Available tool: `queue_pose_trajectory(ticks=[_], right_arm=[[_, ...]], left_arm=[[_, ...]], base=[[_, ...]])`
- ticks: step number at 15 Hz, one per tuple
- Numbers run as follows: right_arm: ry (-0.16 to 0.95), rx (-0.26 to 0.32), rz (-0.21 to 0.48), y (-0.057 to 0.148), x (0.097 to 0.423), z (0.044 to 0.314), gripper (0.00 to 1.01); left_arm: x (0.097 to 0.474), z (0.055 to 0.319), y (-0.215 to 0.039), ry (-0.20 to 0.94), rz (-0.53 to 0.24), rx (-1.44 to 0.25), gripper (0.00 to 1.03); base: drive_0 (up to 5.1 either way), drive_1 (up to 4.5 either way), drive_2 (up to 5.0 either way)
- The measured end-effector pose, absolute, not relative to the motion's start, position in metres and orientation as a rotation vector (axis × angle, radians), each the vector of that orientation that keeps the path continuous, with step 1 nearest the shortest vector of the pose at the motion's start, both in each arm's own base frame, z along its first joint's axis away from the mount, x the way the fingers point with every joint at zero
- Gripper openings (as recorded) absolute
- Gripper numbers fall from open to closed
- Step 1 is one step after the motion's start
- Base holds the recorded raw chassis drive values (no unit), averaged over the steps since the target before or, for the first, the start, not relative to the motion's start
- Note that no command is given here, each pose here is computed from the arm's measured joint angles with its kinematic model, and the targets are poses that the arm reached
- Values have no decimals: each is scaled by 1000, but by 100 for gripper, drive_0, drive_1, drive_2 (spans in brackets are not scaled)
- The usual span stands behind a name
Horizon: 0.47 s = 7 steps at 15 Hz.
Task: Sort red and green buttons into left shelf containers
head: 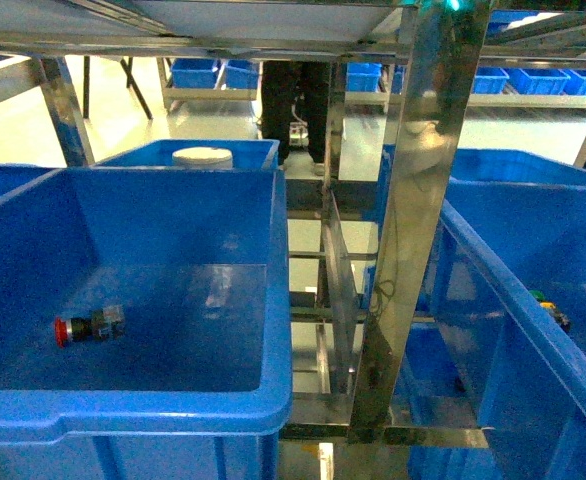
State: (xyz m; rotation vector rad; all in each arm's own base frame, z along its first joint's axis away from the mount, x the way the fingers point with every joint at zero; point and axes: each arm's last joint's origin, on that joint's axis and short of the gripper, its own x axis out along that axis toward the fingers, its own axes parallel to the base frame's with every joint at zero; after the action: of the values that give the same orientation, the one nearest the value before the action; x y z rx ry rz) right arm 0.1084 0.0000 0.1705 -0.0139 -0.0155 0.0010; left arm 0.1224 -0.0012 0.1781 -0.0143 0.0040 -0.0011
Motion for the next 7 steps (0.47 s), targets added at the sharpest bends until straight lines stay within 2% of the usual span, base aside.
queue_pose_trajectory(ticks=[1,2,3,4,7], right_arm=[[-2,-14,0,0,106,169,2],[34,-14,4,0,99,164,2],[-25,-14,4,0,97,170,2],[6,-14,0,0,97,166,2],[-4,-14,0,0,97,167,2]], left_arm=[[121,178,1,1,21,-15,2],[118,176,0,1,2,-14,2],[117,171,0,-11,-2,-14,2],[116,171,0,-12,-2,-14,2],[111,171,0,-16,-2,-14,2]], base=[[0,0,0],[0,0,0],[0,0,0],[0,0,0],[0,0,0]])
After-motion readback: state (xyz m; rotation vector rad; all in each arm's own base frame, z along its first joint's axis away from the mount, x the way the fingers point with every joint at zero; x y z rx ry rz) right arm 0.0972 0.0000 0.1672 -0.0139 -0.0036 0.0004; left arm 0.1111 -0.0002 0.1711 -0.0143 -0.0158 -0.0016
